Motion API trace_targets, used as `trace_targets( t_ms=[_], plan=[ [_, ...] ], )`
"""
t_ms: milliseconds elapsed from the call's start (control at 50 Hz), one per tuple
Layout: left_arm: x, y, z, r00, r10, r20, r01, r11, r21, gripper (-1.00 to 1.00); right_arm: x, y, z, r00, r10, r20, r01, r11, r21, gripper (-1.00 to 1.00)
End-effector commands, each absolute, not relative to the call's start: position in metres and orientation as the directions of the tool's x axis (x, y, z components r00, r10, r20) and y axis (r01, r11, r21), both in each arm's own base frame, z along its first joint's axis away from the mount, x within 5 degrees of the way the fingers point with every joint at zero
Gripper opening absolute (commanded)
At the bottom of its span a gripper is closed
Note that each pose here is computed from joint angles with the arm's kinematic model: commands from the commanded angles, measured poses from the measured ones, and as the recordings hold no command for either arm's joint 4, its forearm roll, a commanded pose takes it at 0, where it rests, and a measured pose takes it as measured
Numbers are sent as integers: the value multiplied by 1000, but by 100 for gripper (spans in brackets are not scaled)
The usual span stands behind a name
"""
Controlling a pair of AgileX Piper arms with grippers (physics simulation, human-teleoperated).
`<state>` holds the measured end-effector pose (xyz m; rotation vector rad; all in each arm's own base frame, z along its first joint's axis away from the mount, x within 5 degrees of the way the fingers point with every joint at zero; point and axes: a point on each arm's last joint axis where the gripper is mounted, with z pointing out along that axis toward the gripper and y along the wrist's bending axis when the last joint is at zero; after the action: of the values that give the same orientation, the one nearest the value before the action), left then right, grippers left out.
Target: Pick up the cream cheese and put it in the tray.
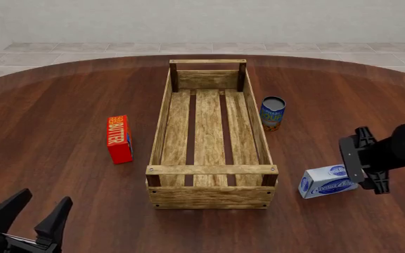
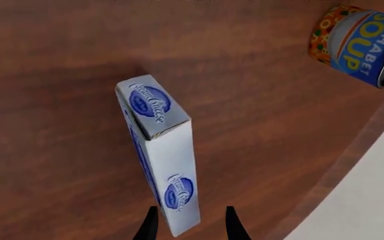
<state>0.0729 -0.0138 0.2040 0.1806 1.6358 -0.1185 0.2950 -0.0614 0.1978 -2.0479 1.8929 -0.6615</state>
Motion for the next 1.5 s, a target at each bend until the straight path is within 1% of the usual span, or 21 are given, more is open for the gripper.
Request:
trace_targets(
  t_ms=[20, 540, 880, 900, 1240, 1360, 1420, 1480, 1500],
  plan=[
    [74, -15, 204, -72, 48, -996, 195, 980, 33, 100, 301, -62, 192, 35, -990, 138, -867, -99, -488, 100],
    [75, -15, 203, -79, 50, -996, 198, 980, 34, 100, 309, -58, 178, 17, -994, 106, -888, -63, -455, 100],
    [76, -15, 203, -79, 51, -996, 202, 979, 35, 100, 307, -50, 176, 41, -994, 102, -892, -83, -445, 100],
    [76, -15, 203, -80, 52, -995, 202, 979, 35, 100, 306, -48, 176, 43, -994, 101, -892, -84, -444, -100],
    [76, -16, 203, -78, 51, -996, 205, 978, 34, 100, 301, -43, 187, 37, -995, 89, -894, -73, -443, -100],
    [76, -16, 203, -78, 52, -996, 208, 977, 35, 100, 296, -42, 201, 21, -996, 82, -893, -56, -446, -100],
    [75, -16, 203, -76, 51, -996, 209, 977, 34, 100, 296, -40, 210, 5, -998, 70, -891, -36, -453, -100],
    [75, -16, 203, -75, 52, -996, 211, 977, 35, 100, 307, -19, 229, -35, -999, 13, -891, 25, -454, -100],
    [74, -16, 203, -75, 52, -996, 211, 977, 35, 100, 307, -19, 229, -35, -999, 13, -891, 25, -453, -100]
  ],
)
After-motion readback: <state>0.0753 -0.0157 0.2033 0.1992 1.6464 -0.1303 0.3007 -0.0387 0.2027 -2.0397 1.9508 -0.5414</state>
